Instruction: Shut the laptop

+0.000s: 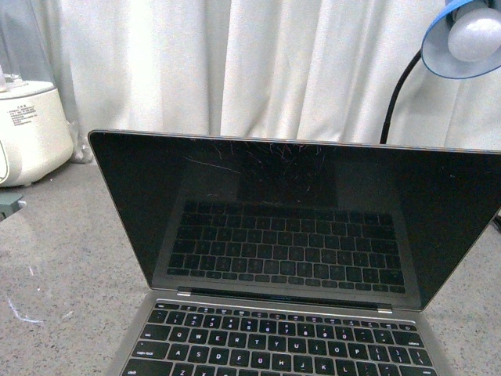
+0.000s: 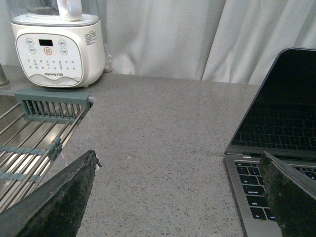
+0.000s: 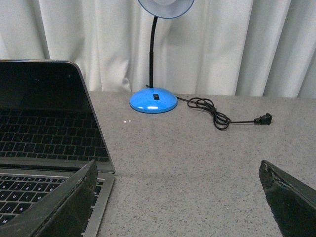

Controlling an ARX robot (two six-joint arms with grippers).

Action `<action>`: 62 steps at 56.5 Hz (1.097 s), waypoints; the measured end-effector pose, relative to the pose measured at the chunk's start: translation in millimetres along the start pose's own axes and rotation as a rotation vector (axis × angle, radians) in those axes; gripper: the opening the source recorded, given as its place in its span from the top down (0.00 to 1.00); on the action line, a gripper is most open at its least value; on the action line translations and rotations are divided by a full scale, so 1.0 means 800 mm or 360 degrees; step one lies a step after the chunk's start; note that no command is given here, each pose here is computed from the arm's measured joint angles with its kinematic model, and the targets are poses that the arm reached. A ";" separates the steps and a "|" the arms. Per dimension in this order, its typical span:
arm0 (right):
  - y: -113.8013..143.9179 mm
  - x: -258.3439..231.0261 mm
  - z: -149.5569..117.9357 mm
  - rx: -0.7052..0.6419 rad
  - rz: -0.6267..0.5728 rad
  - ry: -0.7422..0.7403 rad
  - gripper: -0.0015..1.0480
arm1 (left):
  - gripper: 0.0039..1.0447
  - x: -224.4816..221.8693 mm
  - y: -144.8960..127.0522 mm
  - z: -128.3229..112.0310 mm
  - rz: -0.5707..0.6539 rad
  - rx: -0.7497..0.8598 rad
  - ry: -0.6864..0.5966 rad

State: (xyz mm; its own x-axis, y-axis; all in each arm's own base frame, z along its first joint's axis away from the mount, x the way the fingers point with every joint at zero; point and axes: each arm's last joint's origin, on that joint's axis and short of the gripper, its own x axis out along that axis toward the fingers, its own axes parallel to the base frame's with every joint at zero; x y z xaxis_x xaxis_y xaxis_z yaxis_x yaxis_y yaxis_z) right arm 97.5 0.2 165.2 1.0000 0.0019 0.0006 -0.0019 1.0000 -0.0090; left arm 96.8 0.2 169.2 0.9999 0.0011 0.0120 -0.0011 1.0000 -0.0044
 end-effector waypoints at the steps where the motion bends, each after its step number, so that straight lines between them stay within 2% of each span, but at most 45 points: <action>1: 0.000 0.000 0.000 -0.0001 0.0000 0.0000 0.09 | 0.06 0.000 0.000 0.000 -0.0001 0.0000 0.0000; 62: 0.000 0.000 0.000 0.0000 0.0000 0.0000 0.09 | 0.06 0.000 0.000 0.000 0.0000 0.0000 0.0000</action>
State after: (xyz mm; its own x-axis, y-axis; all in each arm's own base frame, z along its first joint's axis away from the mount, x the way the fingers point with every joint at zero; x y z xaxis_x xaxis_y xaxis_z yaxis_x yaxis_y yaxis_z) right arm 97.5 0.2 165.2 1.0000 0.0019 0.0006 -0.0019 1.0000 -0.0090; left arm 96.8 0.2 169.2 0.9999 0.0011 0.0120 -0.0011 1.0000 -0.0044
